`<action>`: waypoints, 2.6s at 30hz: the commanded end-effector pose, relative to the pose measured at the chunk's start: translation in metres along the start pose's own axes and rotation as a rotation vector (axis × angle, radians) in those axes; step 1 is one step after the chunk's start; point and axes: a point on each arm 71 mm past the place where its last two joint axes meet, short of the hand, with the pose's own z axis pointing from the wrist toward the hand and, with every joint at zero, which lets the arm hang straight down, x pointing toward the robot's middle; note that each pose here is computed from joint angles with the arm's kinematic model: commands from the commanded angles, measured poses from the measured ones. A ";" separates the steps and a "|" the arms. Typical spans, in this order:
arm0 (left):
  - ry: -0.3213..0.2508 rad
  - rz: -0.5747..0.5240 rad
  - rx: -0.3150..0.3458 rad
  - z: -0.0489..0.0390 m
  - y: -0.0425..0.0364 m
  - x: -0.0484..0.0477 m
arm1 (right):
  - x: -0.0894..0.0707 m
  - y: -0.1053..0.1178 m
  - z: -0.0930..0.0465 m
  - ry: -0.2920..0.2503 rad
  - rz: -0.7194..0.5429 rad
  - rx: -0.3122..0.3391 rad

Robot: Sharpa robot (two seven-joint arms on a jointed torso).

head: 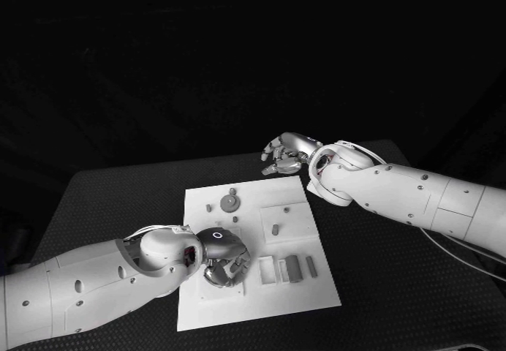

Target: Assemble the parts on the task board

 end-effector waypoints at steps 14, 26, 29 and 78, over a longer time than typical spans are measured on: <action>0.018 -0.023 0.011 0.0004 -0.0017 0.0012 | 0.001 0.001 0.000 0.011 -0.001 -0.008; 0.016 -0.003 0.008 0.0006 0.0000 0.0013 | 0.002 0.001 0.000 0.011 0.001 -0.008; 0.015 0.008 0.009 0.0007 0.0000 0.0014 | 0.002 0.001 0.000 0.011 0.002 -0.007; -0.157 -0.137 -0.025 -0.0249 0.0197 -0.0050 | 0.001 -0.005 -0.003 -0.010 0.020 -0.001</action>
